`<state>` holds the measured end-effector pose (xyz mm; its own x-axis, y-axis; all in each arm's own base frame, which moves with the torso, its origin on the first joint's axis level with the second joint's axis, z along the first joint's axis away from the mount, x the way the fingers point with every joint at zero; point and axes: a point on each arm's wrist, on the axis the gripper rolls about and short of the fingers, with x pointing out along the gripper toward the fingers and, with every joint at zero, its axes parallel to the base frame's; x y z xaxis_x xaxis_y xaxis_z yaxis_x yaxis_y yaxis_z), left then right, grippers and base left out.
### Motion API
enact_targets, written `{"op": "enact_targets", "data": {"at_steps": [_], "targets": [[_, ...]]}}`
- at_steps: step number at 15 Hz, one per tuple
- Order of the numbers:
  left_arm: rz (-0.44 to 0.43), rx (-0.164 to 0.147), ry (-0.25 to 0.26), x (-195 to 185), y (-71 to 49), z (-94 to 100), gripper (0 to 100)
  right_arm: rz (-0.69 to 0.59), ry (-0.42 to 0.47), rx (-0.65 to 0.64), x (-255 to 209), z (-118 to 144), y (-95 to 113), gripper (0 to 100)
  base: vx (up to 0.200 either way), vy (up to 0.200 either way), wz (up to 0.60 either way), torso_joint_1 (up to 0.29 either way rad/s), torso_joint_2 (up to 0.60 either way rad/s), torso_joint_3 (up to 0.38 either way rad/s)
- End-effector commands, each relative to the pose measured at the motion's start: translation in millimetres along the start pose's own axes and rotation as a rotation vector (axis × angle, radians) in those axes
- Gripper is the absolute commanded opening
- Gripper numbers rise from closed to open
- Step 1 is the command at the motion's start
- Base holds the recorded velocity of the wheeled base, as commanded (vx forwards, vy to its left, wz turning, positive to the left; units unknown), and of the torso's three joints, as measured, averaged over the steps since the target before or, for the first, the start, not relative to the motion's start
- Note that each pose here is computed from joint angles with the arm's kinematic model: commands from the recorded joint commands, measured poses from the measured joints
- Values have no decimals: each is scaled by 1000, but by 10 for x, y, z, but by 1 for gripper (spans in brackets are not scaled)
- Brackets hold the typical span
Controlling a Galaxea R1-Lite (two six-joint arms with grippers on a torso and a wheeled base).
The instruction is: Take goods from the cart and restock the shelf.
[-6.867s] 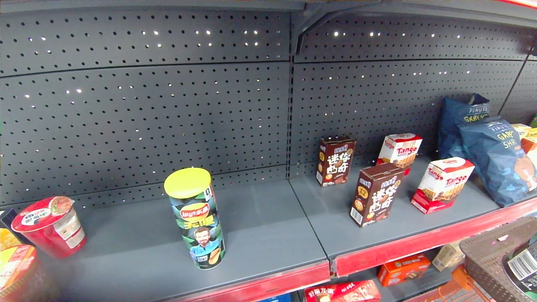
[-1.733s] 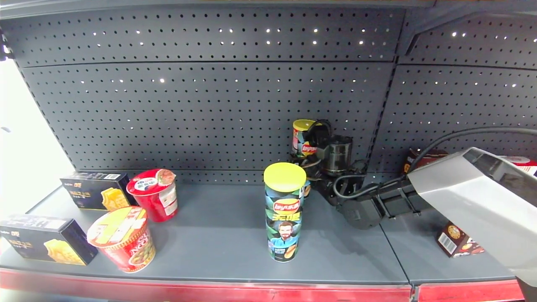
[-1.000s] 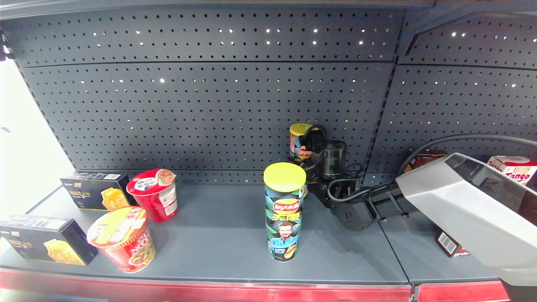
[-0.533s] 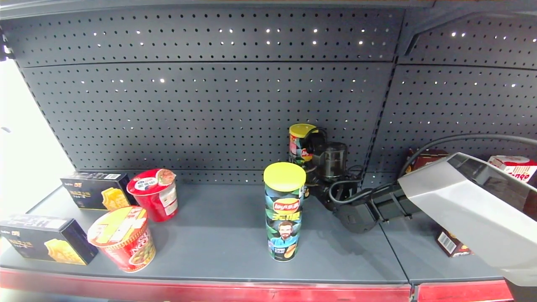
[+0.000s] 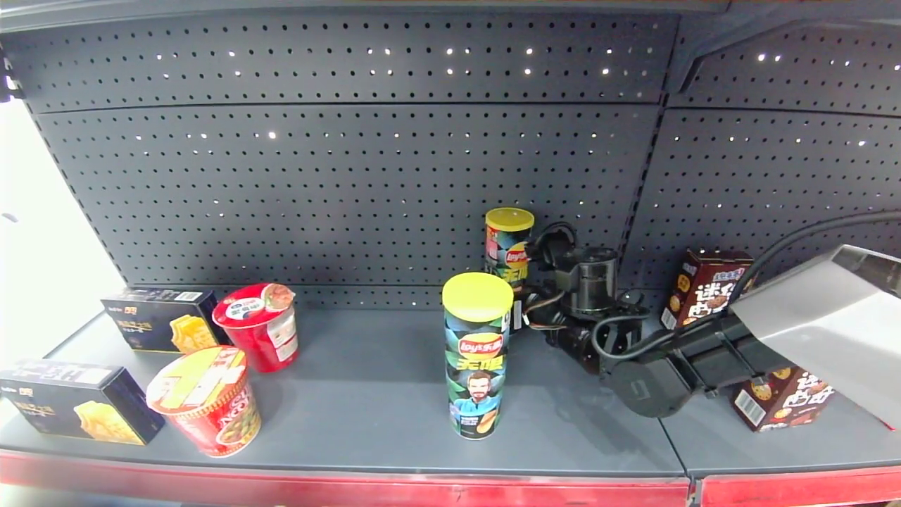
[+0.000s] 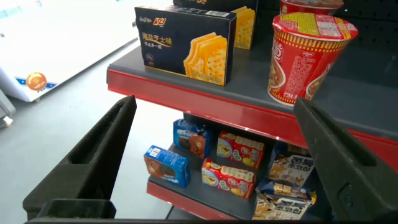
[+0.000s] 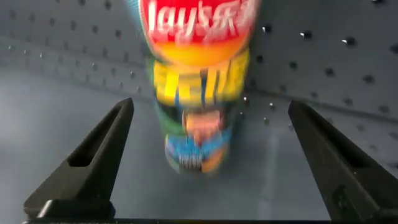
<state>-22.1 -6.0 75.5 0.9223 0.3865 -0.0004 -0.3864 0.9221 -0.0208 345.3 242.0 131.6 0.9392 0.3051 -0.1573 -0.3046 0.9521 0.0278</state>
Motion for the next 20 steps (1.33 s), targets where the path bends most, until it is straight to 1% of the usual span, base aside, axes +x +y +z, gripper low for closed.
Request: {"op": "enact_targets", "data": {"at_steps": [1, 2, 4, 6, 9, 10, 11, 12, 13, 15, 17, 20], "targets": [[0, -1, -2, 0, 0, 1, 100, 13, -17, 5, -270, 141, -50, 100, 0, 0, 0, 0, 0, 0], [0, -1, -2, 0, 0, 1, 100, 16, -15, 5, -312, 147, -56, 100, 0, 0, 0, 0, 0, 0], [0, -1, -2, 0, 0, 1, 100, 43, 7, -4, -562, 154, -114, 100, 0, 0, 0, 0, 0, 0], [-1, -1, -2, 0, 0, 1, 100, 49, 39, -34, -749, 97, -175, 100, 0, 0, 0, 0, 0, 0], [0, -1, 0, 0, 0, 0, 100, 32, 72, -51, -854, 23, -239, 100, 0, 0, 0, 0, 0, 0], [0, -1, 0, 0, 0, 0, 100, 15, 76, -51, -843, 13, -276, 100, 0, 0, 0, 0, 0, 0], [0, -1, 0, 0, 0, 0, 100, -28, 80, -49, -808, -1, -347, 100, 0, 0, 0, 0, 0, 0], [0, -1, 0, 0, 0, 0, 100, -47, 81, -49, -791, -5, -366, 100, 0, 0, 0, 0, 0, 0], [0, -1, 0, 0, 0, 0, 100, -99, 89, -48, -719, -44, -442, 100, 0, 0, 0, 0, 0, 0], [0, -1, -2, 0, 0, 1, 100, -159, 85, -41, -571, -92, -530, 100, 0, 0, 0, 0, 0, 0], [0, -1, 0, 0, 0, 0, 100, -179, 59, -28, -414, -105, -576, 100, 0, 0, 0, 0, 0, 0], [0, -1, 0, 0, 0, 0, 100, -177, 54, -18, -215, -185, -551, 100, 0, 0, 0, 0, 0, 0]]}}
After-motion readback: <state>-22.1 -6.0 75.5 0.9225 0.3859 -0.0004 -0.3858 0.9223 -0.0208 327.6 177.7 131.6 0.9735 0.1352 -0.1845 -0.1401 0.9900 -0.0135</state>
